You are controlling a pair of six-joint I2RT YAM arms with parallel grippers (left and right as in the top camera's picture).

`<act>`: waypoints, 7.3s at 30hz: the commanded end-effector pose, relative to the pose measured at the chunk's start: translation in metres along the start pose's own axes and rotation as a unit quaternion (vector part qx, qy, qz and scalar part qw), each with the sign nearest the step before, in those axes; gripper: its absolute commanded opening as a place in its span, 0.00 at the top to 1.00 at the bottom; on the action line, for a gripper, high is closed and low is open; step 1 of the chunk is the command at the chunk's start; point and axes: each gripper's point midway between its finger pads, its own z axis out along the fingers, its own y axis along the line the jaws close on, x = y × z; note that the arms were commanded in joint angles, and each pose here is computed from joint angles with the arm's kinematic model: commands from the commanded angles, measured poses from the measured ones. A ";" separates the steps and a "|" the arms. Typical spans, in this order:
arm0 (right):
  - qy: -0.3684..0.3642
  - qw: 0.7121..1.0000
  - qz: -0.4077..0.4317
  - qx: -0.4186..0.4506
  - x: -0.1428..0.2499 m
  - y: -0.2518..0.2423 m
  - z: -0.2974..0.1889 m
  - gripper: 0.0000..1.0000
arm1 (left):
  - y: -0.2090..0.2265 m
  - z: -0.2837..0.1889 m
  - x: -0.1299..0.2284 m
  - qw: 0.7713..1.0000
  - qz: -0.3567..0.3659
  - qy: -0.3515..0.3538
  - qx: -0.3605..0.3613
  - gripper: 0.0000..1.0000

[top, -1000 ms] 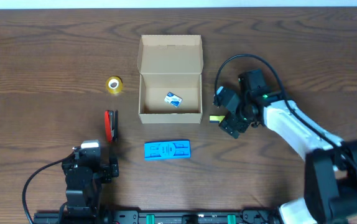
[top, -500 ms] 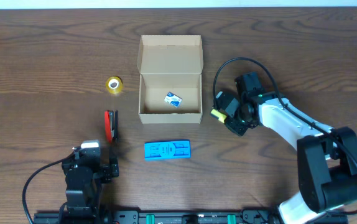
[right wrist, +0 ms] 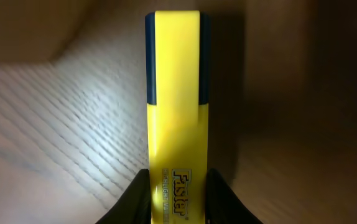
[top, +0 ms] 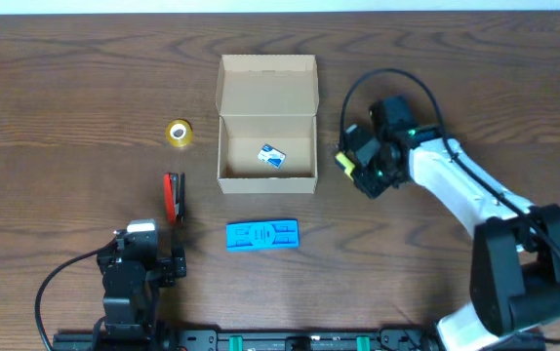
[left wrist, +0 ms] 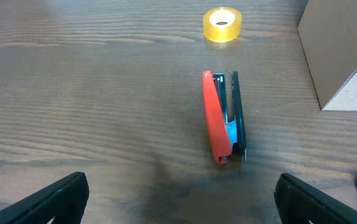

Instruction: Pack container

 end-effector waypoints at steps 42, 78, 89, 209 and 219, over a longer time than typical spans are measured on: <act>-0.140 0.969 -0.203 -0.021 -0.144 0.096 0.000 0.44 | 0.004 0.002 0.003 1.000 0.006 0.003 -0.011 0.05; 0.060 0.883 -0.445 -0.138 -0.004 0.218 -0.045 0.20 | 0.004 0.002 0.003 1.000 0.006 0.003 -0.011 0.05; 0.072 0.882 -0.445 -0.141 -0.007 0.219 -0.001 0.19 | 0.004 0.002 0.003 1.000 0.006 0.003 -0.011 0.05; -0.231 0.958 -0.165 -0.033 -0.094 0.102 -0.184 0.01 | 0.004 0.002 0.003 1.000 0.006 0.003 -0.011 0.05; -0.346 0.937 -0.052 0.018 0.014 0.103 -0.198 0.01 | 0.004 0.002 0.003 1.000 0.006 0.003 -0.011 0.05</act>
